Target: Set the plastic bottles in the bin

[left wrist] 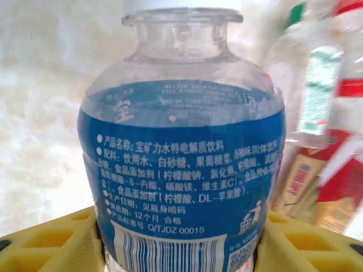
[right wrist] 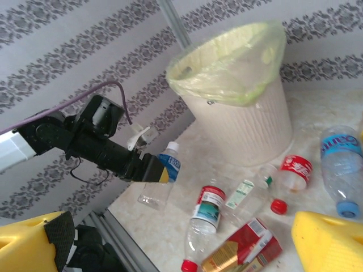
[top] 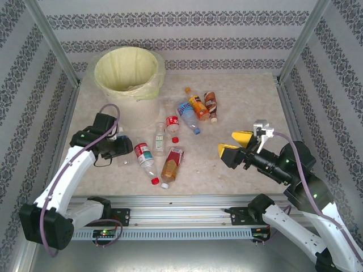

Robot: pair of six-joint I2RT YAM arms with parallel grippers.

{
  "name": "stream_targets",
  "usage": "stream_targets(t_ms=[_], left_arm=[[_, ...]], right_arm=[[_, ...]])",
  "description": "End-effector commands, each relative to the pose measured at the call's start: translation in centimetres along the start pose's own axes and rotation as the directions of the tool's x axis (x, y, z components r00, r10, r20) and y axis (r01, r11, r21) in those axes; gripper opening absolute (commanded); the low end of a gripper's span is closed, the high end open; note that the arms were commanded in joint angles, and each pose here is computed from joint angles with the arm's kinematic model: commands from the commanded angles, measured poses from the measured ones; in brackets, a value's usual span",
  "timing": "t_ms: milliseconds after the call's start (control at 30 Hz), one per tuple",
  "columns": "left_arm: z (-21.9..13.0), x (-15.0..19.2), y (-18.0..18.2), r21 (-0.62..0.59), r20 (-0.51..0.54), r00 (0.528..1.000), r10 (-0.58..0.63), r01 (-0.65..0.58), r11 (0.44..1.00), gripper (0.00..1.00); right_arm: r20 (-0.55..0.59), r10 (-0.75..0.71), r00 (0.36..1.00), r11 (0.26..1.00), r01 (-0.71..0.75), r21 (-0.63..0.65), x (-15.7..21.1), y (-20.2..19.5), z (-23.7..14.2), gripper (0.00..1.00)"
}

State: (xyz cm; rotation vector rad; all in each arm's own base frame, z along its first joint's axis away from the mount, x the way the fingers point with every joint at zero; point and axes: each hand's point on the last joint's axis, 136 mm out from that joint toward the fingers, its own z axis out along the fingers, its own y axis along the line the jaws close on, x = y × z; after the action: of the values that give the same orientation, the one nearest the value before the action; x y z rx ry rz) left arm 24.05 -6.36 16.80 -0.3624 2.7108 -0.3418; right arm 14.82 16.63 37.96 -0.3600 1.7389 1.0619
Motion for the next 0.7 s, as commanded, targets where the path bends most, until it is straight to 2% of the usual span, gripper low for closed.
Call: stream_targets(t_ms=[0,167,367,667], left_arm=[[-3.7,-1.1,-1.1,0.026,0.064,0.997,0.054,-0.055,0.998,0.61],[-8.3,-4.9,-3.4,0.072,0.212,0.973,0.094,-0.112,0.991,0.60],[-12.5,-10.1,-6.0,0.066,0.349,0.924,0.159,-0.194,0.979,0.60],[-17.1,-18.2,-10.4,0.047,0.558,0.794,0.243,-0.322,0.946,0.57]], right_arm=[[0.074,-0.015,0.997,0.994,0.023,-0.111,-2.4,2.6,-0.4,0.98],[0.099,-0.012,0.995,0.989,0.027,-0.142,-3.3,3.4,-0.5,0.98],[0.117,-0.015,0.993,0.986,0.034,-0.161,-3.8,4.0,-0.9,0.98],[0.152,-0.028,0.988,0.985,0.053,-0.166,-4.5,4.4,-1.5,0.98]])
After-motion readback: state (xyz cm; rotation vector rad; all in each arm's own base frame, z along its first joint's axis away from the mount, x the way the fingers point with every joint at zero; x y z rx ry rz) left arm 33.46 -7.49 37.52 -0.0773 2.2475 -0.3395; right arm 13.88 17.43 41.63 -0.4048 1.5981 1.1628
